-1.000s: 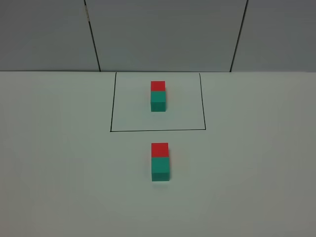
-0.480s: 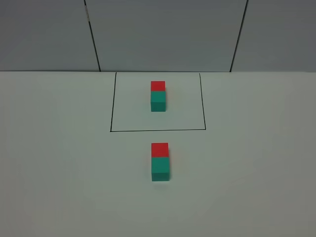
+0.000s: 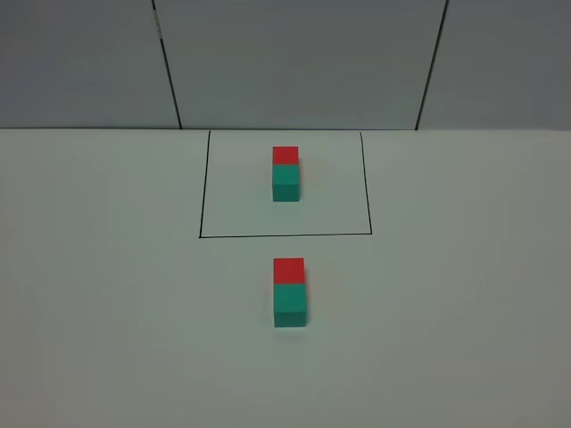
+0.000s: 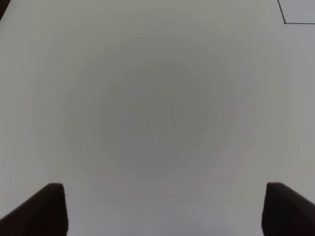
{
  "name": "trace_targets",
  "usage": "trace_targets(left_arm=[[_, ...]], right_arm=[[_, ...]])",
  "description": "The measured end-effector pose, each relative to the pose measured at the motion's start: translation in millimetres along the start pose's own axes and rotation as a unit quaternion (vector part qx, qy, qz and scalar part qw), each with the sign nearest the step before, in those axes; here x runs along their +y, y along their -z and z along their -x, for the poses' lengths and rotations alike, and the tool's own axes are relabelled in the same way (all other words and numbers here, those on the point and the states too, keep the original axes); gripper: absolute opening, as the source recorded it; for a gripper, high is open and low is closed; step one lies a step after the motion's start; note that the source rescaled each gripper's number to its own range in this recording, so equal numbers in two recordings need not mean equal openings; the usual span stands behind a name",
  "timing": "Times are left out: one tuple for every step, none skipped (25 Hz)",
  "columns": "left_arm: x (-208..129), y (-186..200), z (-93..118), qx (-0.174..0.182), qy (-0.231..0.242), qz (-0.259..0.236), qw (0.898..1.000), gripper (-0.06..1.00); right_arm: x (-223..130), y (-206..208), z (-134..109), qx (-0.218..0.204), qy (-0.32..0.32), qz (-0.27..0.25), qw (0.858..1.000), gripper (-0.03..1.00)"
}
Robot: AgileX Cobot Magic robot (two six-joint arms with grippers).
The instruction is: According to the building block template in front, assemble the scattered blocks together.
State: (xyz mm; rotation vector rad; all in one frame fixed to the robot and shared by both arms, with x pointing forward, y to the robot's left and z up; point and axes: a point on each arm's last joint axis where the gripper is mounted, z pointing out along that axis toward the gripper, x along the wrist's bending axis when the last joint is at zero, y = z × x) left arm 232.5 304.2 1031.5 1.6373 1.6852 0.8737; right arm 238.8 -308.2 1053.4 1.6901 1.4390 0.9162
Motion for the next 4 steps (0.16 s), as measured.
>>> trace_targets(left_arm=[[0.0,0.0,0.0,0.0,0.0,0.0,1.0,0.87],[0.0,0.0,0.0,0.0,0.0,0.0,1.0,0.87],[0.0,0.0,0.0,0.0,0.0,0.0,1.0,0.87],[0.0,0.0,0.0,0.0,0.0,0.0,1.0,0.87]], right_arm=[[0.0,0.0,0.0,0.0,0.0,0.0,1.0,0.58],[0.0,0.0,0.0,0.0,0.0,0.0,1.0,0.58],[0.0,0.0,0.0,0.0,0.0,0.0,1.0,0.58],[0.0,0.0,0.0,0.0,0.0,0.0,1.0,0.58]])
